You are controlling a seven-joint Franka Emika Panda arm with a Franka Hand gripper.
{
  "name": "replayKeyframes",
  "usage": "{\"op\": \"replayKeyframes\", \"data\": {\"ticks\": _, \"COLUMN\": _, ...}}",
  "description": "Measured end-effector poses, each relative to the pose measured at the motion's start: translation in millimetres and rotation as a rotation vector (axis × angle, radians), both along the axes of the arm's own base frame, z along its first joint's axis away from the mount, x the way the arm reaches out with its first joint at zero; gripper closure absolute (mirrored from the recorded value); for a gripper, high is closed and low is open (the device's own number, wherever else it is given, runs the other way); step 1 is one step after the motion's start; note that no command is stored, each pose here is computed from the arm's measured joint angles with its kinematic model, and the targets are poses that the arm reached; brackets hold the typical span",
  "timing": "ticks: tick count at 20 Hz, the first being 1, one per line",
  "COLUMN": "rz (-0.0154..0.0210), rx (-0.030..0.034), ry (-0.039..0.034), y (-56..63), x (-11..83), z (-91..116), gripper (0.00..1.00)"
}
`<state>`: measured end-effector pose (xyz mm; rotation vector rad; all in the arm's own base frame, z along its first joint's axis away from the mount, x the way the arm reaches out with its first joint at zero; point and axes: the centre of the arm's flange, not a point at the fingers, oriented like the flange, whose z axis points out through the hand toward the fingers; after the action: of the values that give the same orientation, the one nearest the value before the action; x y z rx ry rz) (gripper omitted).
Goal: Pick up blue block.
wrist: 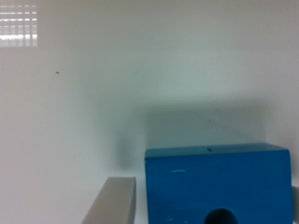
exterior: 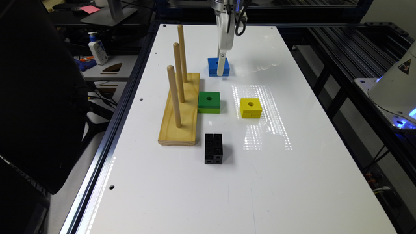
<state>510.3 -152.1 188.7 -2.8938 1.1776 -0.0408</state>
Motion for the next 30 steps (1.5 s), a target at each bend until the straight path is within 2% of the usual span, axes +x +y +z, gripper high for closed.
{"op": "replayKeyframes", "data": {"ticks": 3, "rz": 0.0006, "rx": 0.0, "ry": -0.0037, "y": 1.1, "x": 2.1, "z": 1, "gripper": 0.0}}
{"op": "replayKeyframes", "data": {"ticks": 11, "rz": 0.001, "rx": 0.0, "ry": -0.0048, "y": 1.5, "x": 2.6, "z": 1, "gripper": 0.0}}
{"op": "replayKeyframes", "data": {"ticks": 14, "rz": 0.001, "rx": 0.0022, "ry": 0.0011, "y": 1.9, "x": 1.8, "z": -2, "gripper": 0.0}}
{"op": "replayKeyframes", "data": {"ticks": 16, "rz": 0.0006, "rx": 0.0051, "ry": 0.0055, "y": 2.4, "x": 0.4, "z": -14, "gripper": 0.0}}
{"op": "replayKeyframes", "data": {"ticks": 17, "rz": -0.0001, "rx": 0.0031, "ry": -0.0018, "y": 2.1, "x": 1.2, "z": -19, "gripper": 0.0}}
{"op": "replayKeyframes", "data": {"ticks": 24, "rz": -0.0007, "rx": 0.0029, "ry": -0.0041, "y": 1.3, "x": 3.6, "z": -19, "gripper": 0.0}}
{"op": "replayKeyframes", "data": {"ticks": 25, "rz": -0.0008, "rx": 0.0027, "ry": -0.0049, "y": 1.2, "x": 3.7, "z": -18, "gripper": 1.0}}
{"op": "replayKeyframes", "data": {"ticks": 30, "rz": -0.0008, "rx": 0.0026, "ry": -0.0049, "y": 1.2, "x": 3.7, "z": -18, "gripper": 1.0}}
